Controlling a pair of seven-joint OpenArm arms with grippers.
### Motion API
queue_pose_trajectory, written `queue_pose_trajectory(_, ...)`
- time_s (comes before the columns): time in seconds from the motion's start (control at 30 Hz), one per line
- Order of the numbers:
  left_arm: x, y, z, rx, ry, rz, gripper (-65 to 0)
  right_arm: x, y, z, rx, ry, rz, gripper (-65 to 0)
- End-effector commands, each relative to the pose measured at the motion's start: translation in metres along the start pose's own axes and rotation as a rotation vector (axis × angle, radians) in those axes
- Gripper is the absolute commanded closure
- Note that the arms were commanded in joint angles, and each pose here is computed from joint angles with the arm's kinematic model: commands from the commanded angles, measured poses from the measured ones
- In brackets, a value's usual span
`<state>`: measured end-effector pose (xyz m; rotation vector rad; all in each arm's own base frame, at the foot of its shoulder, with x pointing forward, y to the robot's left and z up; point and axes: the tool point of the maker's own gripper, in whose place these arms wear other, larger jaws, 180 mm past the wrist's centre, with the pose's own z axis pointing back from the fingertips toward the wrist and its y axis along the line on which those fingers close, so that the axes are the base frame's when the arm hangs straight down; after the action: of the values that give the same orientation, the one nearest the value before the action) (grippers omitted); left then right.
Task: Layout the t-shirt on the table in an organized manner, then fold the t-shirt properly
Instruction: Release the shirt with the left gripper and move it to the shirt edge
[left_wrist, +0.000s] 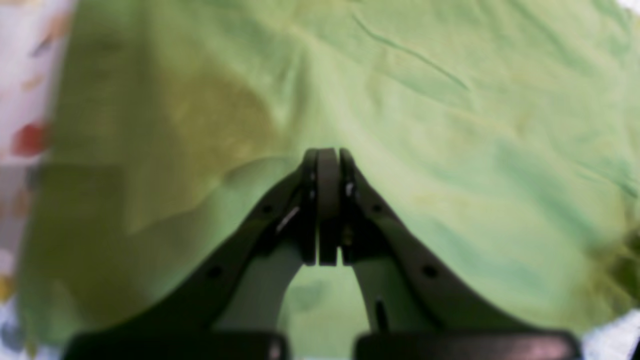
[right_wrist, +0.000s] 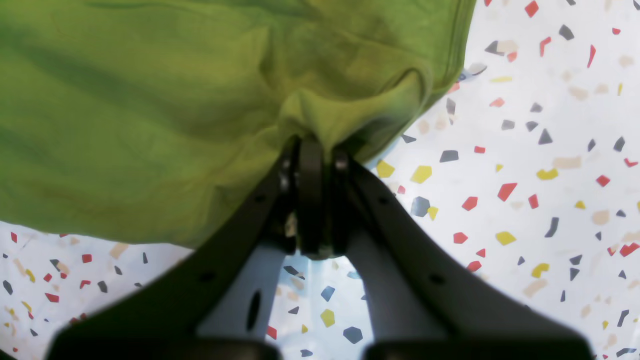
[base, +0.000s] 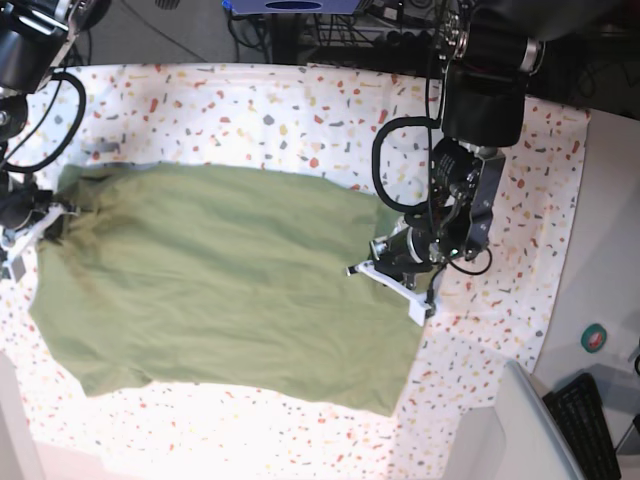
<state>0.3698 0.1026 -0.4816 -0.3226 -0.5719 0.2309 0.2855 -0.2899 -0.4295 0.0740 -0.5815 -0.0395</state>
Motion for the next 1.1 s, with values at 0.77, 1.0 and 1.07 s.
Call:
queue_pose_trajectory(0.77,0.063,0.025,0.028,0.018,-0.264,0.039,-22.9,0.036,-0.047,0.015,-0.167,-0.253,-0.145,-23.1)
queue_pose_trajectory(1.0,0.000,0.073,0.084,0.081,-0.213,0.128,-48.1,0.038,-0.026,0.035,-0.166,-0.309,-0.097,-23.0)
queue_pose_trajectory(1.07,-0.025,0.077,0.087,0.093,-0.175,0.131,-48.7,0.037,-0.025,0.033,-0.161,-0.306,-0.102,-23.0)
